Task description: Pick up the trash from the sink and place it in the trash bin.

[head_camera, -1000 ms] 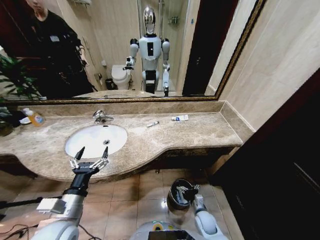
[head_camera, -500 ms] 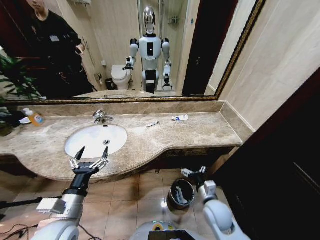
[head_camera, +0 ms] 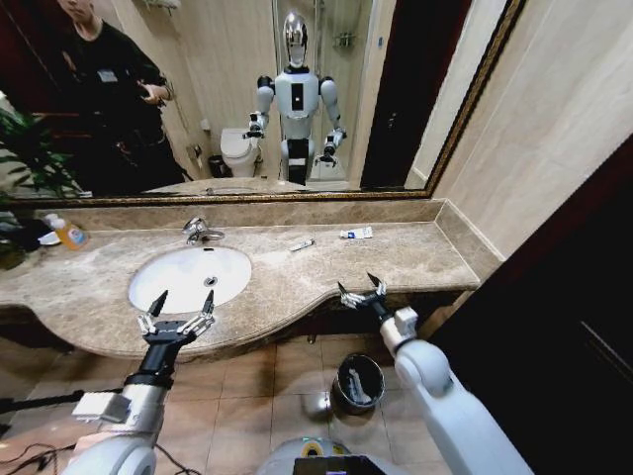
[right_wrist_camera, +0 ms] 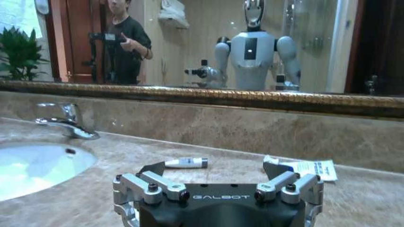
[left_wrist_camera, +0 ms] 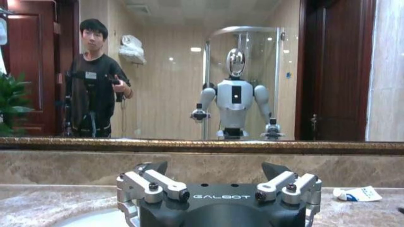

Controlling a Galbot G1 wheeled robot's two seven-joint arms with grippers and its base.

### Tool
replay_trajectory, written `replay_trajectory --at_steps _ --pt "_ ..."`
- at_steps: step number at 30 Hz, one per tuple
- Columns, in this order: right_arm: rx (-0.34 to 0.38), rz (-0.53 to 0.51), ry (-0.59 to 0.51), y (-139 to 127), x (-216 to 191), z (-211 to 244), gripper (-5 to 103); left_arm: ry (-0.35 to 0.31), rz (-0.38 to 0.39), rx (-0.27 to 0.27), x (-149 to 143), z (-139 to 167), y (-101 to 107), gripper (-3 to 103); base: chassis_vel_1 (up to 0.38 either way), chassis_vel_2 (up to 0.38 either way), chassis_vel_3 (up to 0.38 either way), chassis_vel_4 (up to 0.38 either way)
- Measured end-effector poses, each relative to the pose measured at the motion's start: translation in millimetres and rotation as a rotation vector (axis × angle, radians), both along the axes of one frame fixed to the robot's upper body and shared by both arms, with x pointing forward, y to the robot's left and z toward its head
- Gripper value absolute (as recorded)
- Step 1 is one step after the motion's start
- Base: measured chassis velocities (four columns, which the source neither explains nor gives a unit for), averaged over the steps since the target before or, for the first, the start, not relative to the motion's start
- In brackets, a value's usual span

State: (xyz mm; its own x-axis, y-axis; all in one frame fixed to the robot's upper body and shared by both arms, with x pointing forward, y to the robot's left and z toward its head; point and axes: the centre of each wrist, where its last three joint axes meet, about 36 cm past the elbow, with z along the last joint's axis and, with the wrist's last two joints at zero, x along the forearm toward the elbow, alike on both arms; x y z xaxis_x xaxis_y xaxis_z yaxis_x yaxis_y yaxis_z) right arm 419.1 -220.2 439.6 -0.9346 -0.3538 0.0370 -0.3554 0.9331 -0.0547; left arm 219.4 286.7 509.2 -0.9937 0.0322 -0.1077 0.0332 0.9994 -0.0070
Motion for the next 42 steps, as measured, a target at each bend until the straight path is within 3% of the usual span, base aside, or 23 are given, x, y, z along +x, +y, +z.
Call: replay_trajectory --at_steps 9,16,17,21,25,32,37,42 --pt "0.016 0.023 0.046 6.4 75.4 -6.7 100 0.000 0.000 0.000 0.0 0.0 0.0 100 0.000 0.000 0.000 0.000" --pt "0.020 0.102 0.035 53.1 138.0 7.8 100 0.000 0.000 0.000 0.0 0.0 0.0 100 0.000 0.000 0.000 0.000" --pt "0.020 0.102 0.035 53.1 138.0 7.8 100 0.000 0.000 0.000 0.0 0.0 0.0 100 0.000 0.000 0.000 0.000" --pt "0.042 0.129 0.051 95.0 169.3 9.5 100 0.000 0.000 0.000 0.0 0.0 0.0 100 0.000 0.000 0.000 0.000" --pt "0.038 0.119 0.067 112.5 178.5 9.3 100 0.000 0.000 0.000 0.0 0.0 0.0 100 0.000 0.000 0.000 0.000" --pt "0.031 -0.036 0.187 158.3 196.6 12.2 100 0.000 0.000 0.000 0.0 0.0 0.0 100 0.000 0.000 0.000 0.000" --pt "0.050 -0.151 0.232 174.0 206.8 14.1 100 0.000 0.000 0.000 0.0 0.0 0.0 100 0.000 0.000 0.000 0.000" --pt "0.055 -0.207 0.253 172.5 212.9 11.9 100 0.000 0.000 0.000 0.0 0.0 0.0 100 0.000 0.000 0.000 0.000"
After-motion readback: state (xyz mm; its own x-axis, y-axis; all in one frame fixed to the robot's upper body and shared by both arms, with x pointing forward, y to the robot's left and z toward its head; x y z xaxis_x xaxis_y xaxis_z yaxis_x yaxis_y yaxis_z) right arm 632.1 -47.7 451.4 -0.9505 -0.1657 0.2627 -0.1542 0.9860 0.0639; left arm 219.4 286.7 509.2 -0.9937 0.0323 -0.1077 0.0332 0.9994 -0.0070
